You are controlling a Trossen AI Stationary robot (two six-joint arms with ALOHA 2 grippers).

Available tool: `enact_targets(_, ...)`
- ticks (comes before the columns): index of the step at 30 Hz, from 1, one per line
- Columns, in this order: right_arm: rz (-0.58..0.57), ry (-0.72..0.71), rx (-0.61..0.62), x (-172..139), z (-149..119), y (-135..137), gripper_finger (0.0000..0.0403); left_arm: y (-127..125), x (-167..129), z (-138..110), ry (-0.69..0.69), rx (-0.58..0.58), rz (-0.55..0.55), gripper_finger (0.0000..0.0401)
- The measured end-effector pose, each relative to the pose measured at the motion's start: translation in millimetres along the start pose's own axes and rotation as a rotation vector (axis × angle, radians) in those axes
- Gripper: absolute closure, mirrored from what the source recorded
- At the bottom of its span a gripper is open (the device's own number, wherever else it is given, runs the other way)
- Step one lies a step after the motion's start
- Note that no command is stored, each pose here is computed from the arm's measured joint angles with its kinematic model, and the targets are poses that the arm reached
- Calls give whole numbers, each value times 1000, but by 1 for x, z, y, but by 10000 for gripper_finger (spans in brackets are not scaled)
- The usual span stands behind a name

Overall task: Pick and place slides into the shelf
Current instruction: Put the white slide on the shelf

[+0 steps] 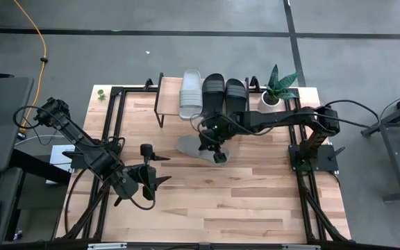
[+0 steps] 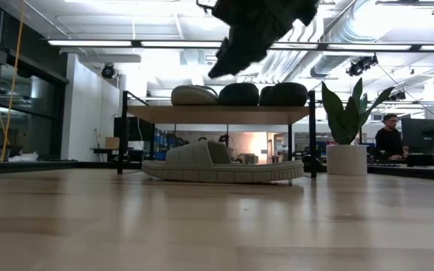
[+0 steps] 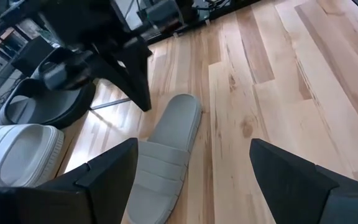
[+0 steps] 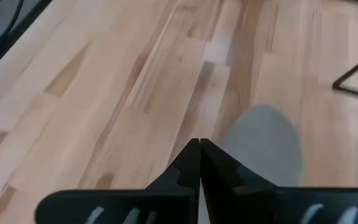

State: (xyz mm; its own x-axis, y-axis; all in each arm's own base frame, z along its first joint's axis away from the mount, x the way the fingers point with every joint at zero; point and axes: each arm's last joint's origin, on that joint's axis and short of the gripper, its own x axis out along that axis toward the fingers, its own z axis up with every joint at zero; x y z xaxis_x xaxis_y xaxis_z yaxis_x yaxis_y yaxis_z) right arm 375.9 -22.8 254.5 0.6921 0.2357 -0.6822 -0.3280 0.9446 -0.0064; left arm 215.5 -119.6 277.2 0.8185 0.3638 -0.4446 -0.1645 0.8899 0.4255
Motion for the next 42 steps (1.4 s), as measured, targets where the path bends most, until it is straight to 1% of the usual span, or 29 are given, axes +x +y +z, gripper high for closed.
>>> enact_targets(2,0,6,33,6,-9,1,402,0,0,0,1,-2,-1,103)
enact_targets(5,-5,18,47,12,-22,2,401,0,0,0,2,-2,-6,103)
enact_targets(9,-5,43,54,19,-34,6,386,0,0,0,2,-1,-6,103)
enact_targets(13,-55,42,40,22,-33,12,354,0,0,0,2,-1,-7,103)
enact_targets(16,-43,40,19,24,-31,20,328,0,0,0,2,-2,-7,103)
enact_targets(20,-35,24,-12,27,-26,31,305,0,0,0,2,-1,-7,103)
enact_targets(23,-86,40,-86,30,-24,41,297,0,0,0,2,-1,-7,103)
enact_targets(28,-261,132,-264,33,-23,55,295,0,0,0,2,-2,-7,103)
enact_targets(30,-336,163,-292,33,-23,59,295,0,0,0,2,-2,-7,103)
enact_targets(34,-480,211,-306,32,-23,59,295,0,0,0,2,-2,-7,103)
enact_targets(42,-448,287,-332,34,-31,60,295,0,0,0,1,-3,-7,103)
